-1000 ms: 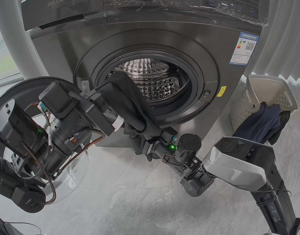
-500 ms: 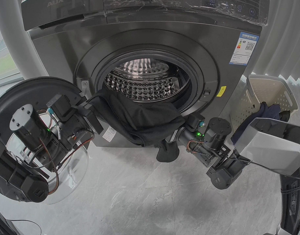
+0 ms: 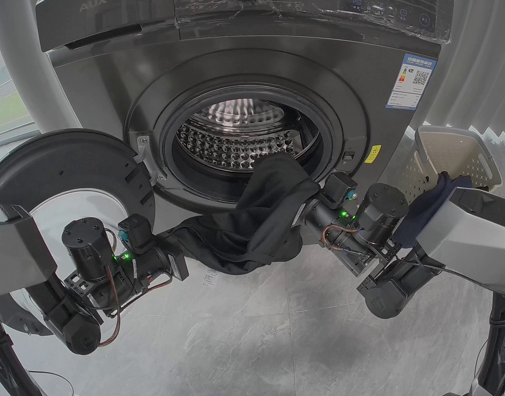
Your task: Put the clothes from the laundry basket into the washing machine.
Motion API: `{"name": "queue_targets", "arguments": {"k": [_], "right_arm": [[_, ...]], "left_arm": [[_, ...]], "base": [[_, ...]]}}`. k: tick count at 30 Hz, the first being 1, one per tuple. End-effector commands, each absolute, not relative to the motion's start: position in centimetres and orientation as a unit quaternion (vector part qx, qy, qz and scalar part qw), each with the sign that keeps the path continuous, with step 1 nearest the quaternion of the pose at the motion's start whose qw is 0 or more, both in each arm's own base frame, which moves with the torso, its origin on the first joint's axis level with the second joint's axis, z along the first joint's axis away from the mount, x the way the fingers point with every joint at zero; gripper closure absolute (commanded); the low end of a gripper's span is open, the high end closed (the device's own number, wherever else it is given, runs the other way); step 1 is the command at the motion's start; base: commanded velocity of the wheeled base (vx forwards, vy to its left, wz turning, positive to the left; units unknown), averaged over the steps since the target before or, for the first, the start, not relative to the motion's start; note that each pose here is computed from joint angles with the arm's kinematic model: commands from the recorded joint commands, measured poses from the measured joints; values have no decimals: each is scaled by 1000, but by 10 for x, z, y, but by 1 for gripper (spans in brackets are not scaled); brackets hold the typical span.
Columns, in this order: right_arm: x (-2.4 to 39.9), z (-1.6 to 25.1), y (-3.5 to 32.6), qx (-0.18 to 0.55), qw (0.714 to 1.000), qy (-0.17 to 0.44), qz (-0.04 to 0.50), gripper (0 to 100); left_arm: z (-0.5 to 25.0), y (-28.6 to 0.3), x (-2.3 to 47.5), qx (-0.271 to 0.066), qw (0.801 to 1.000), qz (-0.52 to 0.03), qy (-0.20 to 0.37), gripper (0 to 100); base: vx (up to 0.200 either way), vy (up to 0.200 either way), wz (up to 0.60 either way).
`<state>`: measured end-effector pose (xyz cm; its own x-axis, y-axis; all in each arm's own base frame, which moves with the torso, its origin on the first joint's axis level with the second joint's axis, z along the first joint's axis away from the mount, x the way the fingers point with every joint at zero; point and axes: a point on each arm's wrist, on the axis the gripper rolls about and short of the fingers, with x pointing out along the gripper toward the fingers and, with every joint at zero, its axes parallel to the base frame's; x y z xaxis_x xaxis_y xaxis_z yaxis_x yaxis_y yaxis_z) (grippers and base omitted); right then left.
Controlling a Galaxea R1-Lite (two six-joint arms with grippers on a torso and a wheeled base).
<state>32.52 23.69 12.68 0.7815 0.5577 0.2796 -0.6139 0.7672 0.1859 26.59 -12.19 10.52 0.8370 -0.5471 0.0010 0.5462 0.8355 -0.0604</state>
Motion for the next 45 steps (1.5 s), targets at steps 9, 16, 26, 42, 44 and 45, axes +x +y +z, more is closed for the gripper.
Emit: {"name": "queue_targets", "arguments": {"k": [9,16,26,42,44,45], "right_arm": [[319,134,244,138,929,-111,324,100],[317,140,243,141,928,-118,324,100],[317,160,236,149,925,-146,319,100],[311,156,238,148,924,-136,326,100],[307,153,240,147,923,-130,330,100],[306,152,242,147,923,-127,333,100]], "left_arm": [[78,-122,259,-19,955,-290,66,0],[70,-133,250,-15,945,-314,85,0],[62,-151,225,-5,925,-362,113,0],[57,-201,250,0,914,-400,65,0],[59,-208,263,-4,917,-395,45,0],[60,-212,268,-6,920,-391,36,0]], "base": [[0,0,0],[0,0,0],[0,0,0],[0,0,0],[0,0,0],[0,0,0]]}}
